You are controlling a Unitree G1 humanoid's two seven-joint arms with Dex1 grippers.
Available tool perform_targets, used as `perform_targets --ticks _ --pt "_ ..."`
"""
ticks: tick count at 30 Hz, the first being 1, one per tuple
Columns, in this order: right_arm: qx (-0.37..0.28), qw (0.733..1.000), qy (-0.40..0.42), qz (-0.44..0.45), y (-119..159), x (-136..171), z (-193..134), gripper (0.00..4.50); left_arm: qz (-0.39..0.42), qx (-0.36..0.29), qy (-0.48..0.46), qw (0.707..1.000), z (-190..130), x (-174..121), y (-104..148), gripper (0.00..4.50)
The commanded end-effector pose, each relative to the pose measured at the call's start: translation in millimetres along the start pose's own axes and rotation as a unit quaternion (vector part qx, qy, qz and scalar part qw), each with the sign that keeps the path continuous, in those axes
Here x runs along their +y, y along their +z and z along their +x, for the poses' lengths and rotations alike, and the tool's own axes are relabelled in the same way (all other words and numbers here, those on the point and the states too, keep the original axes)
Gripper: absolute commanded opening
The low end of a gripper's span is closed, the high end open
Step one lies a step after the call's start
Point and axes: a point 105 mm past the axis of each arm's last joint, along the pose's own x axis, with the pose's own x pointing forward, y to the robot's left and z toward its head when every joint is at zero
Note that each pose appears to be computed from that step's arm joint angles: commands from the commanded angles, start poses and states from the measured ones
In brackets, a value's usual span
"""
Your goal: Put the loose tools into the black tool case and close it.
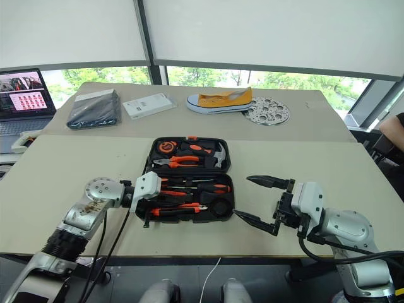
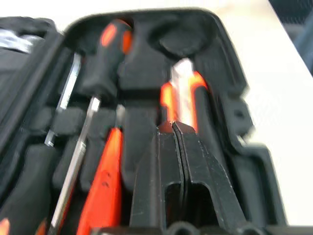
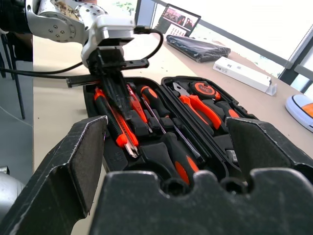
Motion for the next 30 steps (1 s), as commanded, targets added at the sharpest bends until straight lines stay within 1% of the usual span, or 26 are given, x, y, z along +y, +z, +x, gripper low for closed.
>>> perform_targets --ticks 1,7,10,13,16,18,23,26,28,30 --pt "-0.011 1.0 -0.006 -0.022 6.7 -3.8 1.1 4.5 0.013 -0.028 -0.011 0.999 -3.8 -5.0 17.2 0.04" --pt "-0.011 1.0 -0.005 -0.018 3.9 -0.3 1.9 4.5 0.007 -0.007 -0.038 0.999 -10.3 -18.1 8.5 0.04" --pt "-0.012 1.0 -0.006 -0.014 3.1 1.3 2.2 4.5 -0.001 -0.003 -0.036 0.999 -12.0 -19.8 7.4 0.04" --pt "-0.012 1.0 -0.007 -0.011 1.8 3.3 2.7 4.5 -0.018 0.035 -0.01 0.999 -15.9 -13.5 -4.7 0.04" --pt "-0.013 1.0 -0.007 -0.007 0.7 4.9 3.4 4.5 -0.047 0.077 -0.021 0.996 -17.5 -20.0 -19.9 0.04" --pt "-0.014 1.0 -0.007 -0.007 0.6 4.8 3.6 4.5 -0.062 0.09 -0.024 0.994 -17.3 -22.8 -24.7 0.04" --pt "-0.014 1.0 -0.006 -0.004 0.2 6.0 3.3 4.5 -0.114 0.146 -0.048 0.982 -20.2 -39.2 -45.9 0.04" --pt "-0.012 1.0 -0.006 -0.002 -0.2 6.2 2.6 4.5 -0.131 0.157 -0.042 0.978 -21.0 -41.5 -52.7 0.04" --pt "-0.011 1.0 -0.006 -0.001 -0.5 6.3 2.3 4.5 -0.152 0.149 -0.029 0.977 -20.4 -39.1 -53.5 0.04" --pt "-0.011 1.0 -0.005 0.0 -0.8 6.3 2.1 4.5 -0.157 0.138 -0.02 0.978 -19.5 -35.7 -51.6 0.04"
